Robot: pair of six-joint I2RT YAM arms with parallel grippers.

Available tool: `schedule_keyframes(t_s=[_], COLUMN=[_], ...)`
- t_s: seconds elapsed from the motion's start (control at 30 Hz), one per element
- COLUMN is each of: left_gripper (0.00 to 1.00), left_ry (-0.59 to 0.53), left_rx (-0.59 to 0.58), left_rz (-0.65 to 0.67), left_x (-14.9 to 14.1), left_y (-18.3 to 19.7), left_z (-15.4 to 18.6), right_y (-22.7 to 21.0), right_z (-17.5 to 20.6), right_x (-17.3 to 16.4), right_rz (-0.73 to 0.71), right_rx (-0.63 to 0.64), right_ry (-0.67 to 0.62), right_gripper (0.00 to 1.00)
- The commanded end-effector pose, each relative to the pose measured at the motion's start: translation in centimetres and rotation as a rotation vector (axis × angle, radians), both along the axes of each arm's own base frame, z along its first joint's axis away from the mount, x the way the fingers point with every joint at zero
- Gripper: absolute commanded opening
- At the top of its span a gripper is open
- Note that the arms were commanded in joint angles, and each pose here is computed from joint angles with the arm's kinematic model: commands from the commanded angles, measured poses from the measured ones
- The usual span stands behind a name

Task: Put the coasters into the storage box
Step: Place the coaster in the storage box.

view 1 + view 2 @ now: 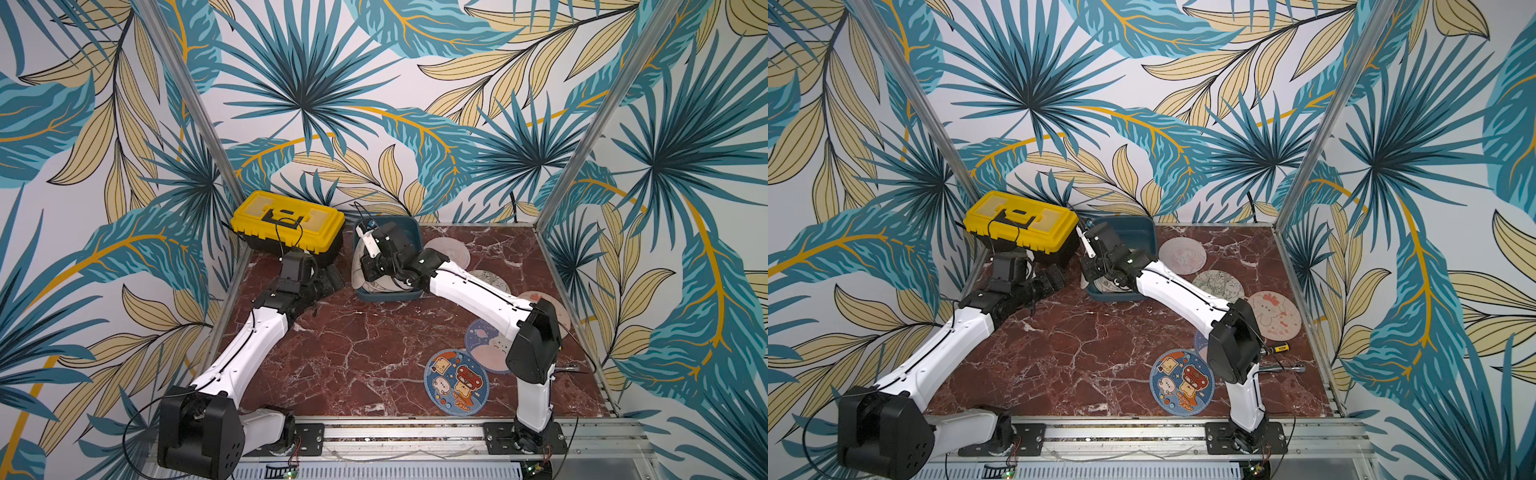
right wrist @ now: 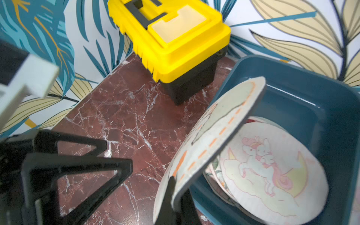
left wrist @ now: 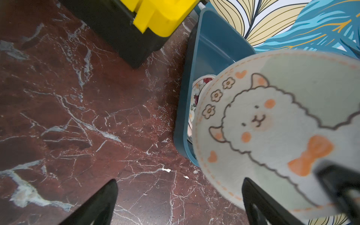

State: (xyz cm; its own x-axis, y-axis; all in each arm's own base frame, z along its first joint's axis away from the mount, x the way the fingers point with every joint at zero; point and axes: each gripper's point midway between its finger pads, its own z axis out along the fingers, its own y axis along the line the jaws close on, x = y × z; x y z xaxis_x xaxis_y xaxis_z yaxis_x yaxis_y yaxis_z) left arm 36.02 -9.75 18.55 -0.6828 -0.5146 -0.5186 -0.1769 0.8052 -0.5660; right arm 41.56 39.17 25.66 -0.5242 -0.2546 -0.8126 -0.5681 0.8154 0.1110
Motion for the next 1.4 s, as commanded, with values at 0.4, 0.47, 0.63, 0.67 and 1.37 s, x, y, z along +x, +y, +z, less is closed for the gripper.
schedule_keyframes(t_s=[0.4,0.47,0.63,0.67,1.37], left_gripper=[1.00,1.00,1.00,1.00,1.00], left_ry=[-0.135,-0.151,-0.174,-0.177,-0.141], left_rx=[0.040,0.047,0.066,0.072,0.099], left_rz=[-0.237,-0.253,-0.278,-0.281,-0.297], left_x=[0.1,0.0,-0.2,-0.3,0.2], left_y=[-5.5,-6.1,-7.0,-7.1,-8.1], left_z=[1.2,1.4,1.8,1.8,0.1], right_y=[-4.5,-4.0,-3.0,-2.9,-7.5], right_z=[-5.2,-5.4,-5.7,-6.0,-12.8], right_x=[6.4,7.1,8.4,8.6,9.3], right_rz=[-0.149,-0.141,-0.122,-0.118,-0.290], right_rx=[-0.110,-0.093,-0.083,-0.084,-0.093], right_ry=[0.104,0.098,0.081,0.082,0.209], right_gripper=[0.00,0.00,0.00,0.00,0.00])
